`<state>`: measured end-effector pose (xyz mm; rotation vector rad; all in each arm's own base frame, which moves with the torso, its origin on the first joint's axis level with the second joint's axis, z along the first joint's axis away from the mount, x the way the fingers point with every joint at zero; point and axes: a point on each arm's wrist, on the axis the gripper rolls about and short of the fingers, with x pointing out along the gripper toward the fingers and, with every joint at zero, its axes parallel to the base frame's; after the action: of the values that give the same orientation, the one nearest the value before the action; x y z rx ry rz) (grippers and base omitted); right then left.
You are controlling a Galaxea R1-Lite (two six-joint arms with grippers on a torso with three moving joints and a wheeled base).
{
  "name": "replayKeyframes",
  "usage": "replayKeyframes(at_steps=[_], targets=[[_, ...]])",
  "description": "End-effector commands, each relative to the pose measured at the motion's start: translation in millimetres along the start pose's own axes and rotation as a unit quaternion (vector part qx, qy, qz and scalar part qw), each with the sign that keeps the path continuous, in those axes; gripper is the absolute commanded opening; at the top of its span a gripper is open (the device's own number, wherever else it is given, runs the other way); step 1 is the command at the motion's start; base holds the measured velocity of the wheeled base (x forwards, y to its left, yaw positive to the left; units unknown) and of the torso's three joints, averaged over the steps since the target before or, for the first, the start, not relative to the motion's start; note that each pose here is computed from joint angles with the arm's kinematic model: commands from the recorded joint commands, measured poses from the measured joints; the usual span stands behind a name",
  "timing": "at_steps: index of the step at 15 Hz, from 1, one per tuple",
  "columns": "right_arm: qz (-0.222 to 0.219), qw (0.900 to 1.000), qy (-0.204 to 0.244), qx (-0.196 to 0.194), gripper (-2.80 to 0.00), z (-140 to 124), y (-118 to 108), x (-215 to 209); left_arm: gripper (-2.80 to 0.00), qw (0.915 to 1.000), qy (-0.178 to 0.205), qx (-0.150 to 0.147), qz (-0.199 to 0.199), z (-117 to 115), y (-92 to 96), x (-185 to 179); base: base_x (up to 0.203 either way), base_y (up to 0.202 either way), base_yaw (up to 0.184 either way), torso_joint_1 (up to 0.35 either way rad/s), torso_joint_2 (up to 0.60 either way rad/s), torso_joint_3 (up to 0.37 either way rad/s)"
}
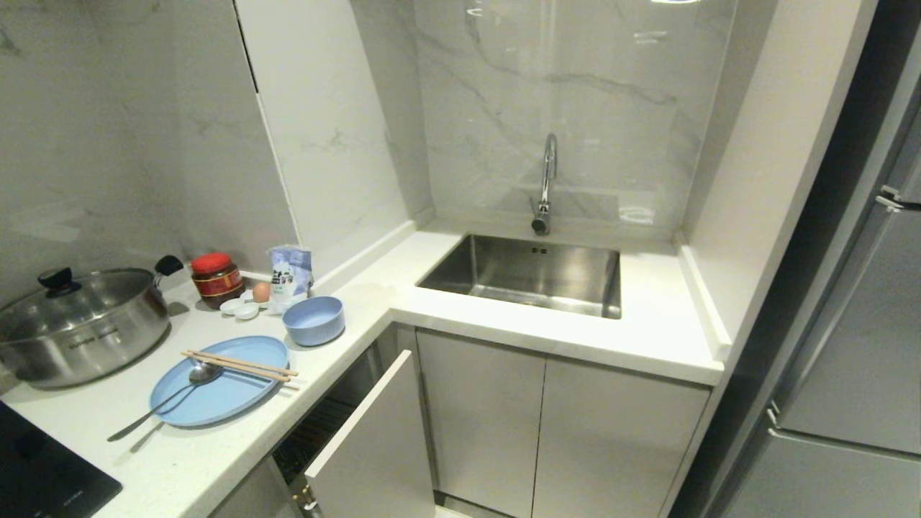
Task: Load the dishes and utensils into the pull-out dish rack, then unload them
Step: Open the cupboard
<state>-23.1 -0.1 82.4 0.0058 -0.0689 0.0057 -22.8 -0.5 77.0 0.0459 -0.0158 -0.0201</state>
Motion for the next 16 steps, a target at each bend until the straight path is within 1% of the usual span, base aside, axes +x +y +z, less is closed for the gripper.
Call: replayKeyframes(at_steps=[1, 13, 16], targets=[[0.0, 1.0, 0.011, 0.0, -2.8, -6.4, 0.0, 1.3, -2.8, 1.0, 0.004, 0.0, 0.0, -2.4, -0.1, 0.7, 0.0, 0.0, 0.0, 0.0, 0.0, 0.0], [0.0, 1.0, 0.011, 0.0, -2.8, -6.4, 0.0, 1.3, -2.8, 1.0, 0.004, 0.0, 0.0, -2.4, -0.1, 0.7, 0.0, 0.0, 0.0, 0.0, 0.0, 0.0], [0.0, 1.0, 0.011, 0.0, -2.8, -6.4, 0.0, 1.3, -2.8, 1.0, 0.005, 0.0, 0.0, -2.5, -0.1, 0.7, 0.0, 0.0, 0.0, -0.167, 0.37, 0.184]])
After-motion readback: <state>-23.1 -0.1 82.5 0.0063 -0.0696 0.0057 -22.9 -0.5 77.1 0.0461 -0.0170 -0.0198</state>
